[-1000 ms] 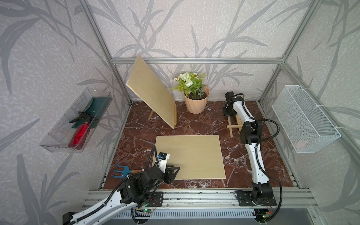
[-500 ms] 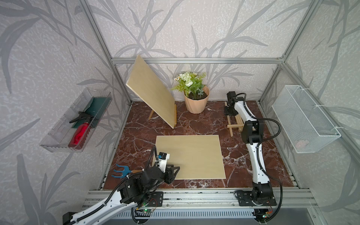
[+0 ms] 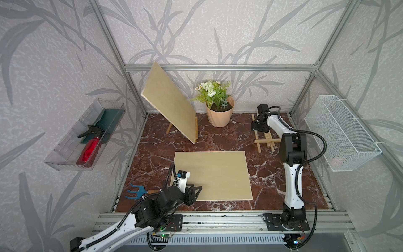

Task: Disassemble the easel
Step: Place the easel at the corner of the board, then pick up the drawing board from the easel.

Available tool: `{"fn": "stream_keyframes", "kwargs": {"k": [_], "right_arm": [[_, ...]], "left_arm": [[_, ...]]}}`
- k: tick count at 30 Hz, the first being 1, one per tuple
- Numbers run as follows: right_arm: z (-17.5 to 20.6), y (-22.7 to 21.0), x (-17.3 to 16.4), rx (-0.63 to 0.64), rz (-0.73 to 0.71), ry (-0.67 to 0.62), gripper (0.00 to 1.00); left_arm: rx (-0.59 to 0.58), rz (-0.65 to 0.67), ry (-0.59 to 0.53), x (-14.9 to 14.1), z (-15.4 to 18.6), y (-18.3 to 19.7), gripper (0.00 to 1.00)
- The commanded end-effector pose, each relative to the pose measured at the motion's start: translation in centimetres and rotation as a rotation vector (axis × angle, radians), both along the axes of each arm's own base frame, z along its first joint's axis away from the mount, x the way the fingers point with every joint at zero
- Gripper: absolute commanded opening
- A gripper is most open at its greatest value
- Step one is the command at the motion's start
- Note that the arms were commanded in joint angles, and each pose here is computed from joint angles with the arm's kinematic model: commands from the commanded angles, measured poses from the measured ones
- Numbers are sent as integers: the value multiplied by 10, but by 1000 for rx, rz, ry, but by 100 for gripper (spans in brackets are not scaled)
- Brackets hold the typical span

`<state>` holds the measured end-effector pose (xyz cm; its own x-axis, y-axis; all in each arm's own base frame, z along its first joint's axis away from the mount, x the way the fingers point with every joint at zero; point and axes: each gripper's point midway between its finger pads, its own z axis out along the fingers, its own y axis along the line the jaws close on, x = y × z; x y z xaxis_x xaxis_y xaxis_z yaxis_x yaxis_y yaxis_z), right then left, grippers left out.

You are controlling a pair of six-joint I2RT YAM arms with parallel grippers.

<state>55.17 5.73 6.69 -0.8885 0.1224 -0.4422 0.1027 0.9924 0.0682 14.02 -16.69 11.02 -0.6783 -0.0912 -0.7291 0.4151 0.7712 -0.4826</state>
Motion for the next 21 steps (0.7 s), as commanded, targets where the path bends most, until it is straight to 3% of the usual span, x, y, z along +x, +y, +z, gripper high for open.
{"fn": "stream_keyframes", "kwargs": {"k": [1,8,13,16,21], "right_arm": [[72,30,7,48,28,-221,73],[162,93,-57,82,96,-654,81],[212,145,-122,216,217,-977,85],[212,183,-147,390,362,-1038,85],[184,220,-163,593,515,-1066,84]], "left_arm": [[15,27,-10,4,-3,4,63],[10,35,-17,4,-2,6,80],[0,37,-30,5,1,7,90],[13,56,-30,6,1,11,99],[18,117,-44,12,8,20,99]]}}
